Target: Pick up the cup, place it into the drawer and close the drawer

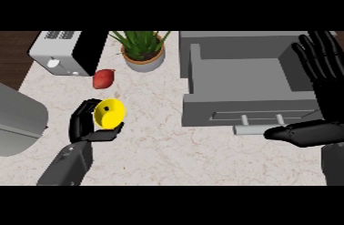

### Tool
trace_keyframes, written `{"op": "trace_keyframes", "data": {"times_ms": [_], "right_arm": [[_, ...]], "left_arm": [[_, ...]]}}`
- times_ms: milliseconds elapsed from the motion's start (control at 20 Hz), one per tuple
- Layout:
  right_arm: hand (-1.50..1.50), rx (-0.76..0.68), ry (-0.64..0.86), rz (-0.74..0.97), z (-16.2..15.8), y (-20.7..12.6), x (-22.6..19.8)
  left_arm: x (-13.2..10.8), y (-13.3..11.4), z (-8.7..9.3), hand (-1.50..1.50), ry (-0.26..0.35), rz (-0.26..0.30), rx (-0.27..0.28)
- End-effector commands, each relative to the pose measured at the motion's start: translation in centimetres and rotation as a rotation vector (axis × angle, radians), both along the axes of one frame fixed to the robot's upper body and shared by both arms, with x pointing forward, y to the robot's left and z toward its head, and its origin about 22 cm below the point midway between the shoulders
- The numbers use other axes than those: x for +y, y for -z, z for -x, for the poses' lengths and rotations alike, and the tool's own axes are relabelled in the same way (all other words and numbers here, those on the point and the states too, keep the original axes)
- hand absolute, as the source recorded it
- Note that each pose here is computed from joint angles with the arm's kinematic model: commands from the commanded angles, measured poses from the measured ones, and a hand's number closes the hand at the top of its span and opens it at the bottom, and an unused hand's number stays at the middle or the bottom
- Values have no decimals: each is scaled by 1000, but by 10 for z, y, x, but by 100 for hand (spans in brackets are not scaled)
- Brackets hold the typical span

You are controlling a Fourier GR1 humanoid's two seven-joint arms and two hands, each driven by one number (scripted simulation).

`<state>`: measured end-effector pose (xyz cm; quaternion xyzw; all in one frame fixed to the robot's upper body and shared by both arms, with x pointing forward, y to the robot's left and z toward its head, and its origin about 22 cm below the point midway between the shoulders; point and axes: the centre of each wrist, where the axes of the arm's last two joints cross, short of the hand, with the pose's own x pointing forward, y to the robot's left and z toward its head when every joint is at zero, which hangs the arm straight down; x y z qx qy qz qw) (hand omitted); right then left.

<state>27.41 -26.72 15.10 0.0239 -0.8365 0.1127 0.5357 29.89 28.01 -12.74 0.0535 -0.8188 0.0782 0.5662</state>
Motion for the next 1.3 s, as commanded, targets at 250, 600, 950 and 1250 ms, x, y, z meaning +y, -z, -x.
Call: {"op": "trace_keyframes", "data": {"times_ms": [250, 600, 950, 1250], "right_arm": [[-150, 18, 14, 24, -3, -14, -13], [-150, 24, 35, 24, 15, 12, -9], [-150, 11, 46, 23, 5, 11, 0], [-150, -12, 50, 29, -13, 7, -13]], "left_arm": [[-40, -65, -68, 150, 245, 43, -201], [-92, -130, -98, 150, 360, 21, -273], [-154, -223, -121, 150, 408, -25, -254], [-215, -294, -132, 150, 410, -82, -222]]}}
